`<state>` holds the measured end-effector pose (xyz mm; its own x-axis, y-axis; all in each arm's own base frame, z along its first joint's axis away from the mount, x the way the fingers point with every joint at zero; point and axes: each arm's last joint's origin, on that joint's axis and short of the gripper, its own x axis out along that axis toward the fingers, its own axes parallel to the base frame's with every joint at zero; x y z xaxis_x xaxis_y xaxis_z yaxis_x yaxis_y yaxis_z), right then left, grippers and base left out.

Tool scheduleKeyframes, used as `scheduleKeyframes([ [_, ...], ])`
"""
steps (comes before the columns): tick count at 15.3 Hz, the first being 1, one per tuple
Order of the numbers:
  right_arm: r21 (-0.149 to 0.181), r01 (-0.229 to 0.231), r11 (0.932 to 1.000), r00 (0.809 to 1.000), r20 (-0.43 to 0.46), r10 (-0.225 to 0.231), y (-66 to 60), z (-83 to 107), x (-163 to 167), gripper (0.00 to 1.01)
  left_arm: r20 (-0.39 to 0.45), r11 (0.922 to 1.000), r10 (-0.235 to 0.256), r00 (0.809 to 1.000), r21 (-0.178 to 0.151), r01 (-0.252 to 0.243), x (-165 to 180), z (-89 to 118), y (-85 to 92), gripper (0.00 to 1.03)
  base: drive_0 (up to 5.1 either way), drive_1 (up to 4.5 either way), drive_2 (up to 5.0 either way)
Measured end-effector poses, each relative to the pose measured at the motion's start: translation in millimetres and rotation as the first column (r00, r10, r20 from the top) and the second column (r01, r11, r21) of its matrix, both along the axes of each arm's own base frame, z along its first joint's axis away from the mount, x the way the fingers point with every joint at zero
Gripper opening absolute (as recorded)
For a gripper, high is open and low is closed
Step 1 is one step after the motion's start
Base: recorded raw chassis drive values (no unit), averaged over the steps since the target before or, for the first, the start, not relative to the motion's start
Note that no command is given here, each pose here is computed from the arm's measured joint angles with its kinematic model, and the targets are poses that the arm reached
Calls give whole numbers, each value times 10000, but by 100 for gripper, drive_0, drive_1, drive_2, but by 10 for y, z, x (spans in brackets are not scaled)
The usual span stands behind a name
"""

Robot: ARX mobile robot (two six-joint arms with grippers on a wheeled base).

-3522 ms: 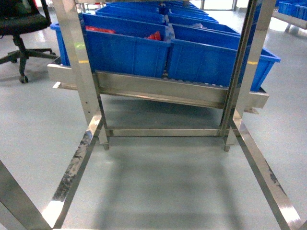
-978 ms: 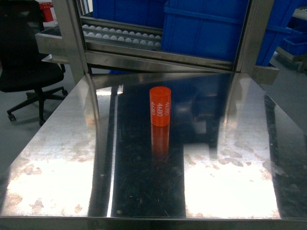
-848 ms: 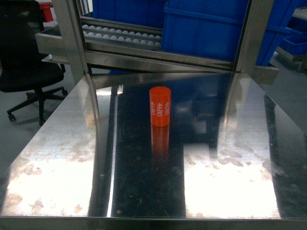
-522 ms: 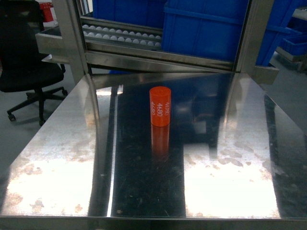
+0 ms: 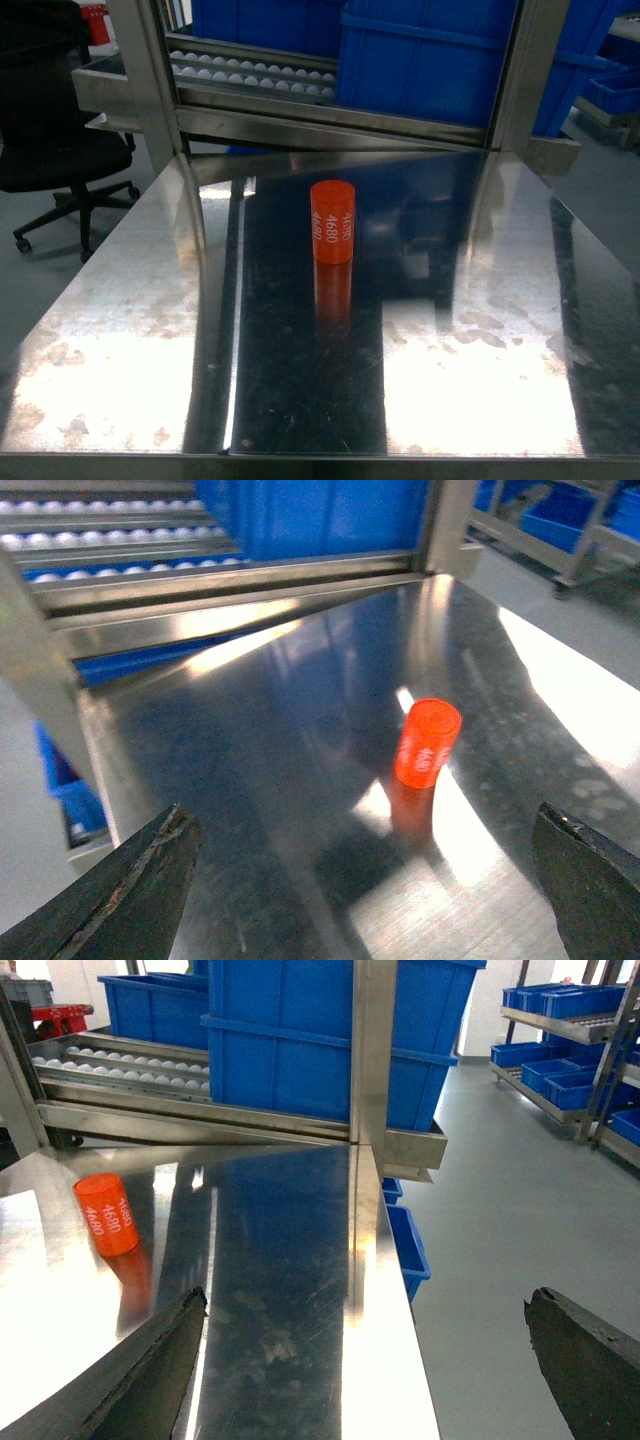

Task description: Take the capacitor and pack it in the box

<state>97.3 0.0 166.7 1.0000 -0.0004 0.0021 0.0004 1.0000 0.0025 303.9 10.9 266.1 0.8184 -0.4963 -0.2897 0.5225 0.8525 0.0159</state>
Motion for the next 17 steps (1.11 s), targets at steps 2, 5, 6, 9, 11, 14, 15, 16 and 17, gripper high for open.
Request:
scheduleKeyframes([
  [2,0,-4,10000,10000,0,4,0,0,0,98,-235,9866,-1600,9868,269,1606,296,139,-6,98,0,0,0],
  [5,0,-4,10000,10000,-4,4,0,0,0,98,-728,9490,-3038,9500,650,3085,796,207,-83,98,0,0,0],
  [6,0,-4,10000,10000,0,4,0,0,0,98,-1059,9314,-3517,9301,603,3590,935,180,-166,98,0,0,0],
  [9,0,-4,10000,10000,0,4,0,0,0,98,-2460,8569,-4808,8416,714,5104,1171,37,-400,98,0,0,0],
  [11,4,-4,10000,10000,0,4,0,0,0,98,-3229,7941,-5411,7765,1077,5981,1261,-168,-509,98,0,0,0],
  [14,0,-4,10000,10000,0,4,0,0,0,98,-3906,7289,-5767,7175,1507,6679,1449,-436,-608,98,0,0,0],
  [15,0,-4,10000,10000,0,4,0,0,0,98,-3953,7066,-5849,7082,1802,6842,1490,-496,-648,98,0,0,0],
  [16,0,0,10000,10000,4,0,0,0,0,98,-4075,6903,-5818,7039,2104,6923,1538,-567,-667,98,0,0,0],
  [17,0,-4,10000,10000,0,4,0,0,0,98,-4142,6752,-5768,7041,2434,6963,1611,-644,-690,98,0,0,0],
])
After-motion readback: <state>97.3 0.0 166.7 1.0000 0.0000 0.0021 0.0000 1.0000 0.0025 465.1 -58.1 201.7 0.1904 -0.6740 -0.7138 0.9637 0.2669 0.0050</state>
